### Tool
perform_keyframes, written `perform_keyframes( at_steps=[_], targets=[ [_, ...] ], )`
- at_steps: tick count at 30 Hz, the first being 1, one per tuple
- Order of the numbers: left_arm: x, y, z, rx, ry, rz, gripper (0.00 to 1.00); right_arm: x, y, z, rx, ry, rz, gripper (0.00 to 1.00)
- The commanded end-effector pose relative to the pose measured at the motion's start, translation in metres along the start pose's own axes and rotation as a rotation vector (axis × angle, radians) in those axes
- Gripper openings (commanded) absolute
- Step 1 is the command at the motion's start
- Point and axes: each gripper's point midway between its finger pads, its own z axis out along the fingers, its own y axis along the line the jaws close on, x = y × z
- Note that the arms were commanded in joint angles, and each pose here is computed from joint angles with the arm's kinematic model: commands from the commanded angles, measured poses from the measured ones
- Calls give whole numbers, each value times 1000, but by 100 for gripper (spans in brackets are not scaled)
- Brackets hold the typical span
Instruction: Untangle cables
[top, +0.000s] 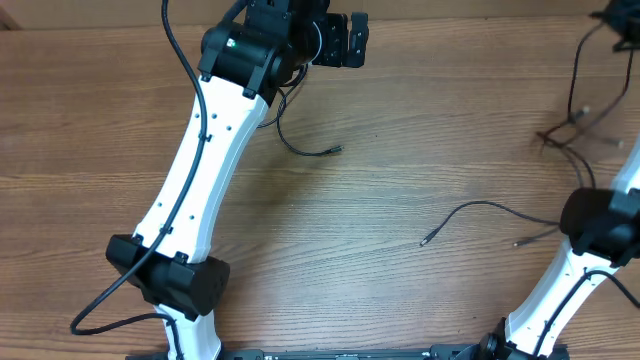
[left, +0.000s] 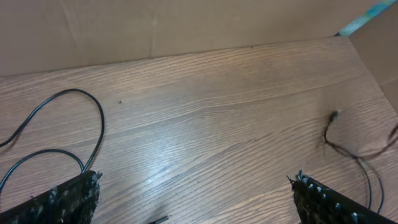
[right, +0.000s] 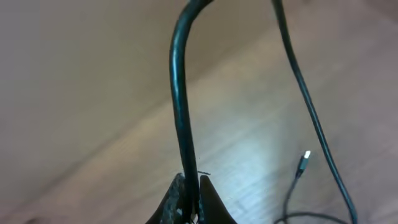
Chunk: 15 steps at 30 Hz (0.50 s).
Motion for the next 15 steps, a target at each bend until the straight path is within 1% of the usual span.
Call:
perform_keyframes(
  at_steps=[1, 5, 10, 15],
  targets=[
    [10, 7, 18, -19, 42, 8, 100, -40, 61, -96, -182, -220, -88, 4],
    [16, 8, 26, -16, 65, 1, 99, -58, 93, -153, -266, -372, -137, 4],
    [16, 8, 28, -15, 67, -3, 100, -76, 135, -239, -381, -615, -245, 4],
    [16, 8, 28, -15, 67, -2, 100, -86, 148, -291, -436, -758, -268, 4]
  ],
)
